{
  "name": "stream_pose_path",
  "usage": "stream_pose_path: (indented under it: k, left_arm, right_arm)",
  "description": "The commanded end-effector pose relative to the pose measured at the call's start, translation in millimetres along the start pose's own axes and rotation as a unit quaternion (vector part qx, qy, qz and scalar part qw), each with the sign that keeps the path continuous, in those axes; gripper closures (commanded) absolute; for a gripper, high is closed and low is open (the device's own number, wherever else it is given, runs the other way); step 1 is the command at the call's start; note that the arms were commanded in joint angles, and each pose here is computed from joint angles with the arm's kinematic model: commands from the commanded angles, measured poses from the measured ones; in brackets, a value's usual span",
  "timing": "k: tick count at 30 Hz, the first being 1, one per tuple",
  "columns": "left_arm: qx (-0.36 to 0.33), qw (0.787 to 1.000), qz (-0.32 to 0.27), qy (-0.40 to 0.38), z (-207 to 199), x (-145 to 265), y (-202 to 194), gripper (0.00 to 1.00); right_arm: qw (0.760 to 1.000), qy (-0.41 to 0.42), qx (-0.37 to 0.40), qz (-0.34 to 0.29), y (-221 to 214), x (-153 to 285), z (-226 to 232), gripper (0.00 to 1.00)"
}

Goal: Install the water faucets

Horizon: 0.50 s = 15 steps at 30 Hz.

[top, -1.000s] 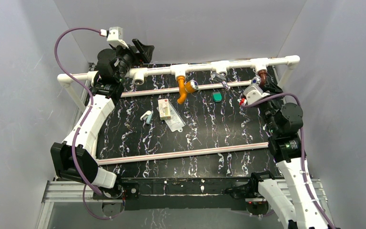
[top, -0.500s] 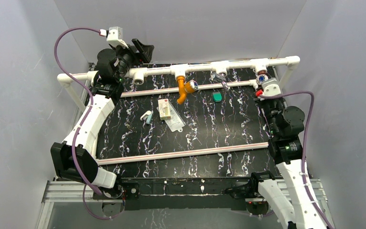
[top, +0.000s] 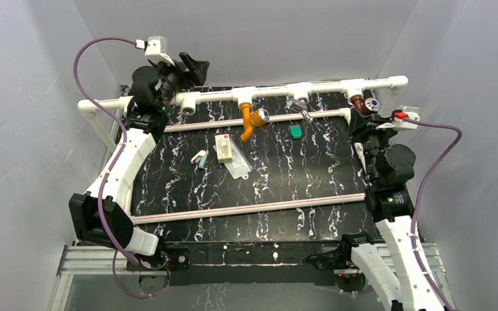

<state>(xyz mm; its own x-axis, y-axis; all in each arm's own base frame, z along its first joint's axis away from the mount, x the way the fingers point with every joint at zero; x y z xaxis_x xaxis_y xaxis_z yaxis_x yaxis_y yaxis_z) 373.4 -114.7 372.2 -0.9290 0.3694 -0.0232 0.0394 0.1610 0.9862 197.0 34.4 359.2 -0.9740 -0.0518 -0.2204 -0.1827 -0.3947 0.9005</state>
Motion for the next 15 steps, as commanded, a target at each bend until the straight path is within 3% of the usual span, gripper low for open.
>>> stream_pose_path:
  k: [1,9,15]
  left_arm:
    - [0.049,0.952,0.3,0.045,23.5,16.5,-145.0,0.21]
    - [0.049,0.952,0.299,0.044,23.2,16.2,-144.6,0.21]
    - [0.05,0.951,0.3,0.045,23.3,16.2,-145.2,0.21]
  right_arm:
    - [0.973,0.018,-0.222,-0.056,20.1,0.1,24.2,0.99]
    - [0.918,-0.012,-0.392,-0.063,27.1,6.3,31.0,0.99]
    - [0.843,-0.045,-0.535,-0.038,20.0,8.2,33.6,0.99]
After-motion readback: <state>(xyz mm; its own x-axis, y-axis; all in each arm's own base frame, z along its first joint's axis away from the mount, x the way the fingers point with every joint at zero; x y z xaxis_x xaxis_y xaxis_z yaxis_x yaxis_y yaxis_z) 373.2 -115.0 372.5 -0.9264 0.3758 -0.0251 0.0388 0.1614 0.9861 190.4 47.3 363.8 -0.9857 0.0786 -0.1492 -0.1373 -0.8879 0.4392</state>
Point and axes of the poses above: each gripper's point midway between its finger pads, its own x axis back along the fingers, its own z axis along the line the jaws close on, y = z × x, the point moved 10 cm from there along x, back along the fingers, and after that the axes turned 12 degrees about -x, right-handed, at the moved point
